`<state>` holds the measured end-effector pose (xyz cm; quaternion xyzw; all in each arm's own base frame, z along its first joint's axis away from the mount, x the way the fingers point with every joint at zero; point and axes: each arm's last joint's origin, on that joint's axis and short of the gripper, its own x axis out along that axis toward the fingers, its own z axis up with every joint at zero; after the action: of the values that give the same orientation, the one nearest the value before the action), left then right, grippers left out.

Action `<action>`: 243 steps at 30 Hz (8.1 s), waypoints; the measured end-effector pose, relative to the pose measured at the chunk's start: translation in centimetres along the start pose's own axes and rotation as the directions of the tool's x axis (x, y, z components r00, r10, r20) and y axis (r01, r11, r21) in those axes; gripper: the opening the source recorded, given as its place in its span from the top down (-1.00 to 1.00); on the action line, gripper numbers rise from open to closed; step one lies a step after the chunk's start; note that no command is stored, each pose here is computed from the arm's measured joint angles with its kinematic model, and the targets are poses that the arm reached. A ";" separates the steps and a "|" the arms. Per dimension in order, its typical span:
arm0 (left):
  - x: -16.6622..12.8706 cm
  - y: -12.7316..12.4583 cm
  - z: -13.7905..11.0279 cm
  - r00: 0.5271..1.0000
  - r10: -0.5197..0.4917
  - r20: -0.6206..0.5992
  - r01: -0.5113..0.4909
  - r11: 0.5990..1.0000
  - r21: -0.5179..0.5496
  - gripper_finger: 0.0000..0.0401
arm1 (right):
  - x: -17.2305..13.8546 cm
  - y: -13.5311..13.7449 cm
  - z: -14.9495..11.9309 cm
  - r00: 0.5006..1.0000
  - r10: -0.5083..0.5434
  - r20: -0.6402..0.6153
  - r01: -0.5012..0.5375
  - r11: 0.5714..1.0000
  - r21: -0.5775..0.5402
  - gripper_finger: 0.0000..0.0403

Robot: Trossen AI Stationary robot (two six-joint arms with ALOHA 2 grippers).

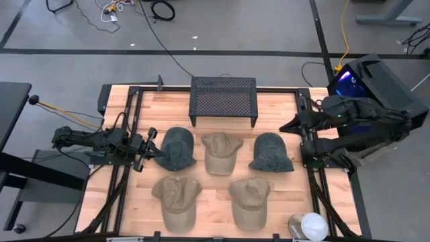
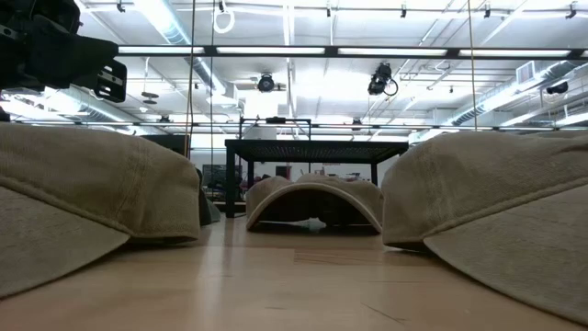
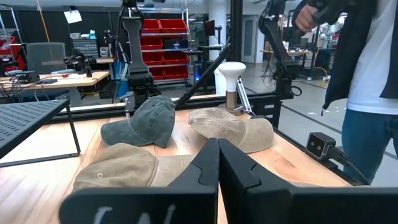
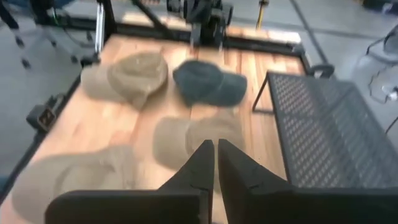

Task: Pick & Place hat
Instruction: Put the right black cap on the shelf

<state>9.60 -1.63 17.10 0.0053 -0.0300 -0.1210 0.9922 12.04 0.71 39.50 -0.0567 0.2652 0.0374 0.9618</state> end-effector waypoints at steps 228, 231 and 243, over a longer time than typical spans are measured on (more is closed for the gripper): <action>0.0 0.0 0.0 1.000 0.000 -0.001 0.000 1.000 0.000 0.99 | 9.8 -16.3 8.3 0.832 -0.473 -0.290 0.543 0.586 0.602 0.98; 0.0 0.0 0.0 1.000 0.000 -0.001 0.000 1.000 0.000 0.99 | 10.2 -16.5 8.5 0.833 -0.479 -0.275 0.532 0.563 0.632 0.98; 0.0 0.0 0.0 1.000 0.000 -0.001 0.000 1.000 0.000 0.99 | 12.1 -17.5 8.4 0.829 -0.493 -0.264 0.537 0.569 0.623 0.98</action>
<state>9.60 -1.63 17.08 0.0053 -0.0295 -0.1209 0.9922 28.41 -15.02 42.05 0.2197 0.2610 -0.3443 0.8747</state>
